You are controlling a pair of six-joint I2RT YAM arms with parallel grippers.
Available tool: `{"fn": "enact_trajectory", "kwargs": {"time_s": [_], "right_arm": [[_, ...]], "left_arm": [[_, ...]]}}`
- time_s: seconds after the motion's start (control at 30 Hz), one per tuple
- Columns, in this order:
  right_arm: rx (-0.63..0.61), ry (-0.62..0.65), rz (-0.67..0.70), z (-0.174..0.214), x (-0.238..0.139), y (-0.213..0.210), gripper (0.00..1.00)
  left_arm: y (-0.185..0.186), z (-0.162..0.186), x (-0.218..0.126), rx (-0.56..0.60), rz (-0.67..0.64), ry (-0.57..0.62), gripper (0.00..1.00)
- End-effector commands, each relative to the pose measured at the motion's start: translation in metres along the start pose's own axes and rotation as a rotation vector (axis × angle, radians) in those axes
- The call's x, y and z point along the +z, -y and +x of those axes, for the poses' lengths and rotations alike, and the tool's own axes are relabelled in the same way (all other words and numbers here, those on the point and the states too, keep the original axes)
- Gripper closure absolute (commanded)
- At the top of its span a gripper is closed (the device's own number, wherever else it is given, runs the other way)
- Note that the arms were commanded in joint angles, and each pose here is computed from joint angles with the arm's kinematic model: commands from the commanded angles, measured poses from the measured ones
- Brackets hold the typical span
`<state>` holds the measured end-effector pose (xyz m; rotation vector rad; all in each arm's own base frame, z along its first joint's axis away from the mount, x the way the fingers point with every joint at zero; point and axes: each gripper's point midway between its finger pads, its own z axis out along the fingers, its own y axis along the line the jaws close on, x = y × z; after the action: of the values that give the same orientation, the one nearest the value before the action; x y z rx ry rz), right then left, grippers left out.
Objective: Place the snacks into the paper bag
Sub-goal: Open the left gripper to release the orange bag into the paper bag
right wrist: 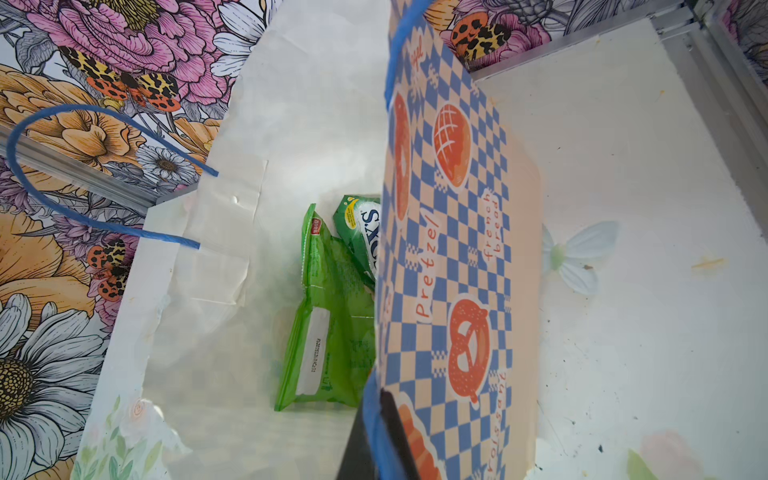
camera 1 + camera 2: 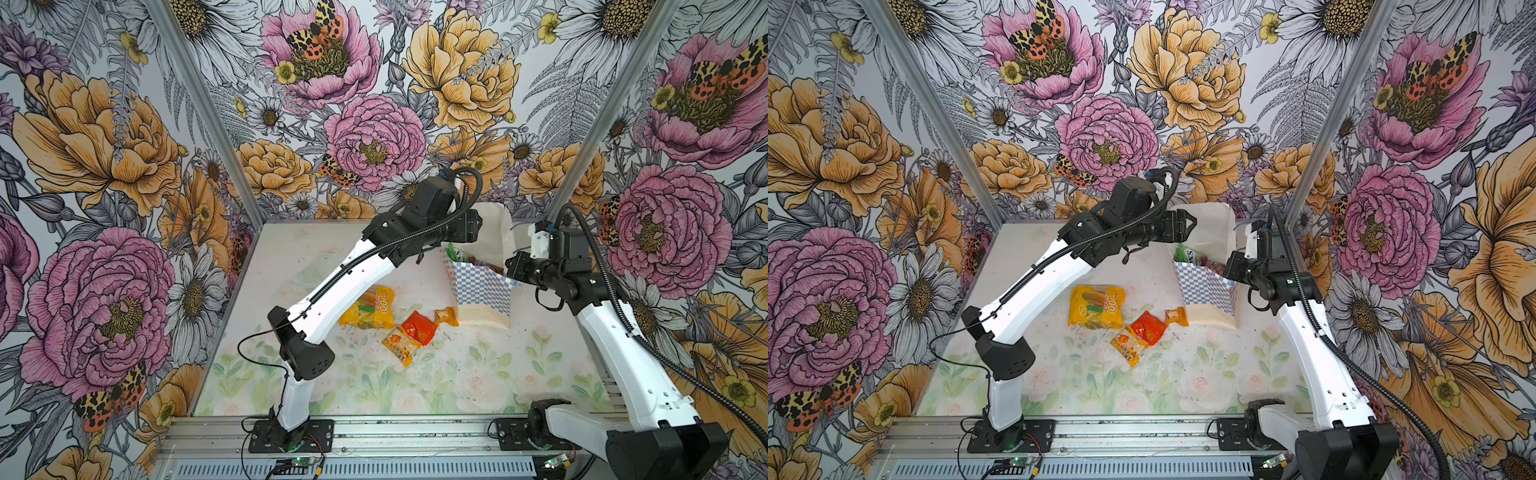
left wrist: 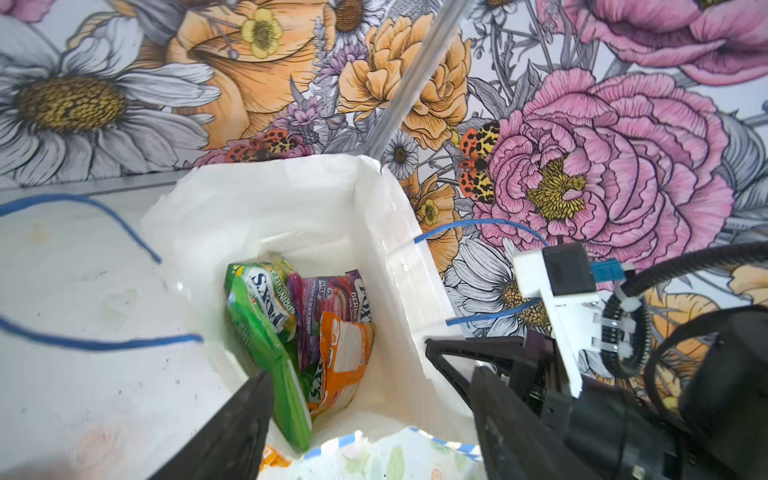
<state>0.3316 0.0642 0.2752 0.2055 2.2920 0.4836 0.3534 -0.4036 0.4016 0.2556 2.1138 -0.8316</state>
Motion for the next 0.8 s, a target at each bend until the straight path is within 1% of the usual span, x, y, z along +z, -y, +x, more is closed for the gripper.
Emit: {"fn": "enact_trajectory", "kwargs": {"time_s": [0.0,0.13,0.3,0.37,0.53,0.6,0.77], "right_arm": [[-0.022,0.034,-0.02,-0.007,-0.006,-0.005,1.0],[-0.016,0.033,-0.03,-0.006,-0.005,-0.007,1.0],[-0.011,0.031,-0.044,-0.005,-0.004,-0.009,1.0],[-0.008,0.025,-0.049,-0.003,-0.003,-0.009,1.0],[-0.008,0.02,-0.055,-0.001,-0.001,-0.011,1.0],[-0.008,0.017,-0.052,0.0,-0.001,-0.01,1.0],[-0.015,0.025,-0.044,-0.001,-0.002,-0.008,1.0]], "left_arm": [[-0.042,0.025,0.009,-0.117,-0.167,-0.034,0.22],[-0.058,0.037,0.013,-0.179,-0.183,-0.033,0.19],[-0.08,0.049,0.034,-0.279,-0.179,-0.057,0.17],[-0.088,0.05,0.043,-0.293,-0.184,-0.066,0.17],[-0.09,0.05,0.067,-0.295,-0.159,-0.094,0.18],[-0.094,0.053,0.077,-0.3,-0.161,-0.11,0.2],[-0.111,0.057,0.098,-0.313,-0.202,-0.115,0.34]]}}
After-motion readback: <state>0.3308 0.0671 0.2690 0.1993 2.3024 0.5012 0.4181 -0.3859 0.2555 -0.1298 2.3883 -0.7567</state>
